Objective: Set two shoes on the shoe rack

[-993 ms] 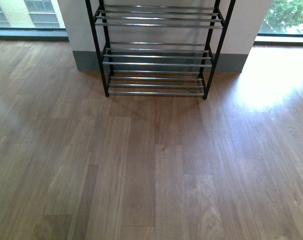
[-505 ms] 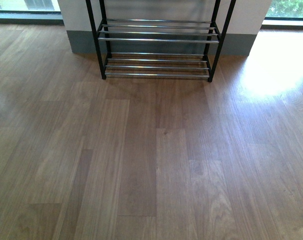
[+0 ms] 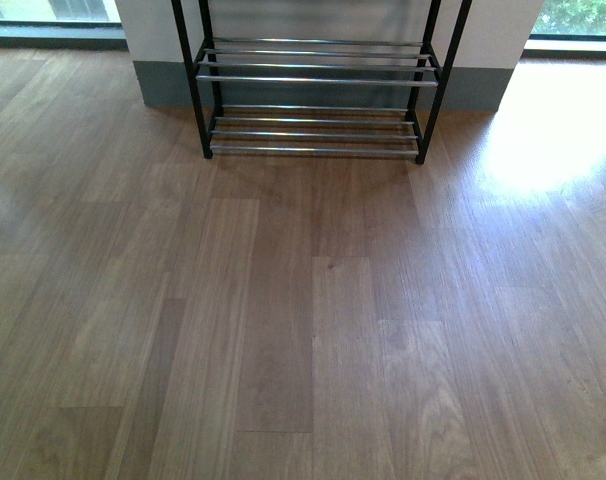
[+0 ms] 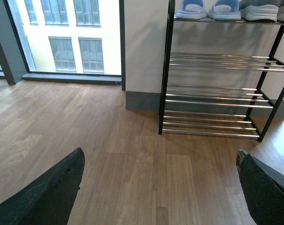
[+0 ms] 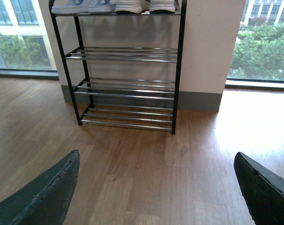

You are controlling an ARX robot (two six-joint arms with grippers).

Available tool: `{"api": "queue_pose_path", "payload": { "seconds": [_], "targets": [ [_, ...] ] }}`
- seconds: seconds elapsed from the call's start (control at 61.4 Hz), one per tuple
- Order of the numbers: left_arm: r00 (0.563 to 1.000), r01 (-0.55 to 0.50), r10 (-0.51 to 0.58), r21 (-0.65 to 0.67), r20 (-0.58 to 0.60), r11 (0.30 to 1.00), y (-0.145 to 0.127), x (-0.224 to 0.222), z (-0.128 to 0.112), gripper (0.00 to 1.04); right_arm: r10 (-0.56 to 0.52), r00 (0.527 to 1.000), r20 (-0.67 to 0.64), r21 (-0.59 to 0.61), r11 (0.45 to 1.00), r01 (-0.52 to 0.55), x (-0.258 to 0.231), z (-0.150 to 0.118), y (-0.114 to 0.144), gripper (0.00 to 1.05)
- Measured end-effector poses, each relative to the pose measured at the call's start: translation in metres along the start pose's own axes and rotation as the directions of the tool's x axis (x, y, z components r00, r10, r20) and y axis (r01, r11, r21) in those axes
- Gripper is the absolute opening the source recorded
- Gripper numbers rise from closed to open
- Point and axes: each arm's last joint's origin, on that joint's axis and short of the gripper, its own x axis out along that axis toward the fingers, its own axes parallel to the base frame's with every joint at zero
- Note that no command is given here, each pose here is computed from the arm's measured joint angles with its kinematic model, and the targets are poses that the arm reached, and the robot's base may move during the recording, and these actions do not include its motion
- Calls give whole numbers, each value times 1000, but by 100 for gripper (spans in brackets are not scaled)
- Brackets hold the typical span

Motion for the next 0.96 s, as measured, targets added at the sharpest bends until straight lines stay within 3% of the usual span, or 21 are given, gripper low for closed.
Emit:
{"api": "queue_pose_path", "payload": {
  "seconds": [0.961],
  "targets": [
    [1000, 0, 0, 0, 0, 1000, 0, 0, 0, 95, 0, 1000, 0, 0, 1000, 0, 0, 0, 0, 95]
  ]
}}
